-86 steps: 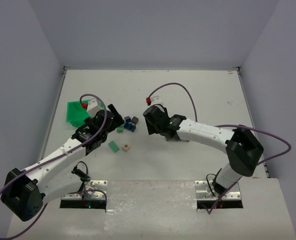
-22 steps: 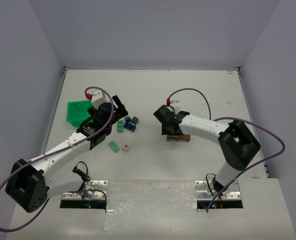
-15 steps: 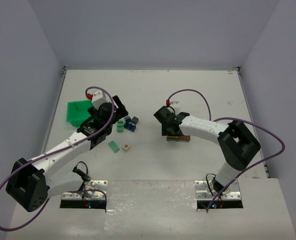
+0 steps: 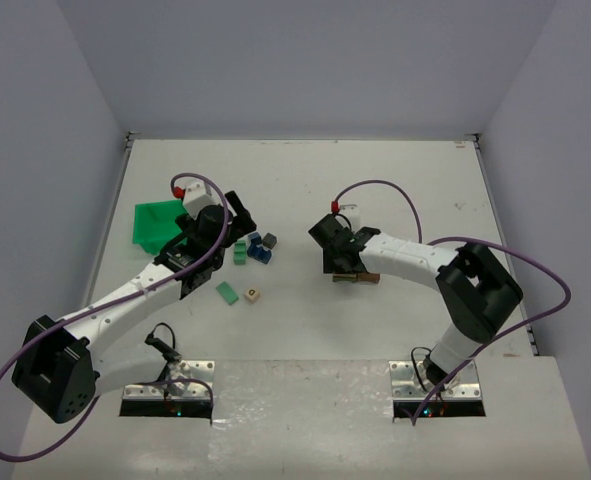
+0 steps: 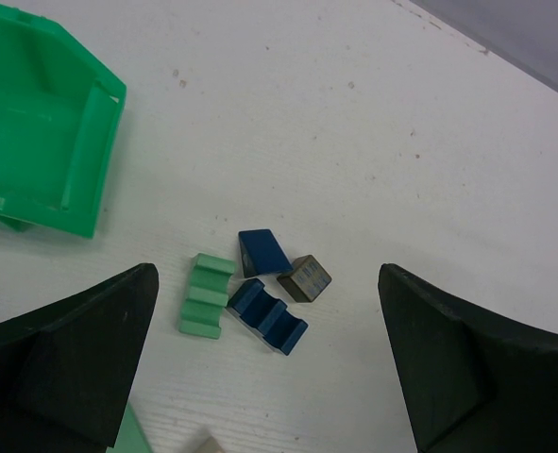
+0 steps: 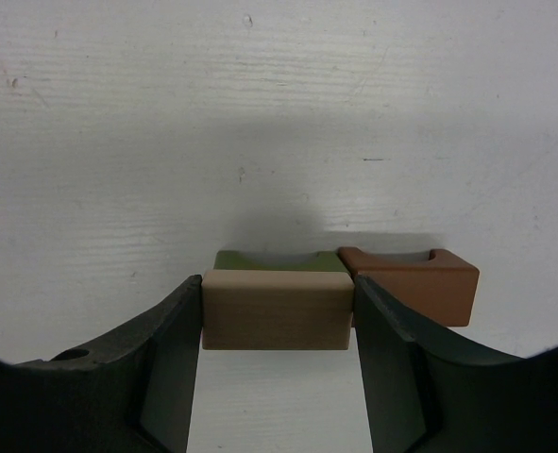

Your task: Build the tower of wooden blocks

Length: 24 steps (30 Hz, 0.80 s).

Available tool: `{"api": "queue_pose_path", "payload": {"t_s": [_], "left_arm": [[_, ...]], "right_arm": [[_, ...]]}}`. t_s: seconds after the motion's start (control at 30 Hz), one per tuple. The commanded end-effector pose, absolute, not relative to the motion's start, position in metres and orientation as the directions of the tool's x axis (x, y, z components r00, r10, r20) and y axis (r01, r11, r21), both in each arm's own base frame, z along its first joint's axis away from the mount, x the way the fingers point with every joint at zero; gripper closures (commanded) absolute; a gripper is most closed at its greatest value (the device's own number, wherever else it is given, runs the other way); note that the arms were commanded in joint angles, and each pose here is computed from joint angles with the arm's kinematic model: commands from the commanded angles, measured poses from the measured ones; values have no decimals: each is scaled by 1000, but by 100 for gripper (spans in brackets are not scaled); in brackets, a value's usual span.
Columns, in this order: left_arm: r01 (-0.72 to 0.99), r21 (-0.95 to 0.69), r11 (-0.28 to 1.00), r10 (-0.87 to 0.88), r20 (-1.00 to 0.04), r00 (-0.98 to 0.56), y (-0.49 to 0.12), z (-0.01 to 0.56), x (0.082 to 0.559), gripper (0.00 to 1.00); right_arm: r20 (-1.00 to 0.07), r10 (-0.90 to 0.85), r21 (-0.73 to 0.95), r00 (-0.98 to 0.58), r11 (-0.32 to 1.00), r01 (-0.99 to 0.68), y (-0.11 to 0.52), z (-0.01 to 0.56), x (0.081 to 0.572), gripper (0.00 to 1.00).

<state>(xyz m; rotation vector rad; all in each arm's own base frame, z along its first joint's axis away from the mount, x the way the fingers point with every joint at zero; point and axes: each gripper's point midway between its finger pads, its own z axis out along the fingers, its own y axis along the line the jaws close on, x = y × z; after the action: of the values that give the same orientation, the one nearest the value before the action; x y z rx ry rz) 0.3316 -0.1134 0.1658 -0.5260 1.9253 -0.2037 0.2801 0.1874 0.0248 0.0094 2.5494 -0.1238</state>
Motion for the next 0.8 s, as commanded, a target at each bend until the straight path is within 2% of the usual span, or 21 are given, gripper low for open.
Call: {"api": "queue_pose_path", "payload": {"t_s": [0.0, 0.13, 0.37, 0.77], "left_arm": [[-241, -399, 885, -458, -840, -291, -119, 178, 337, 0], [-241, -400, 884, -459, -840, -290, -119, 178, 337, 0], [-241, -399, 885, -458, -840, -291, -119, 178, 337, 0], [-247, -396, 884, -457, -841, -288, -117, 179, 337, 0]], "right_arm": [[-599, 5, -55, -801, 997, 47, 189, 39, 289, 50], [-599, 2, -54, -801, 998, 44, 189, 39, 288, 49], [-596, 2, -58, -803, 997, 46, 187, 38, 288, 37], [-593, 5, -51, -805, 998, 44, 186, 38, 285, 30]]}}
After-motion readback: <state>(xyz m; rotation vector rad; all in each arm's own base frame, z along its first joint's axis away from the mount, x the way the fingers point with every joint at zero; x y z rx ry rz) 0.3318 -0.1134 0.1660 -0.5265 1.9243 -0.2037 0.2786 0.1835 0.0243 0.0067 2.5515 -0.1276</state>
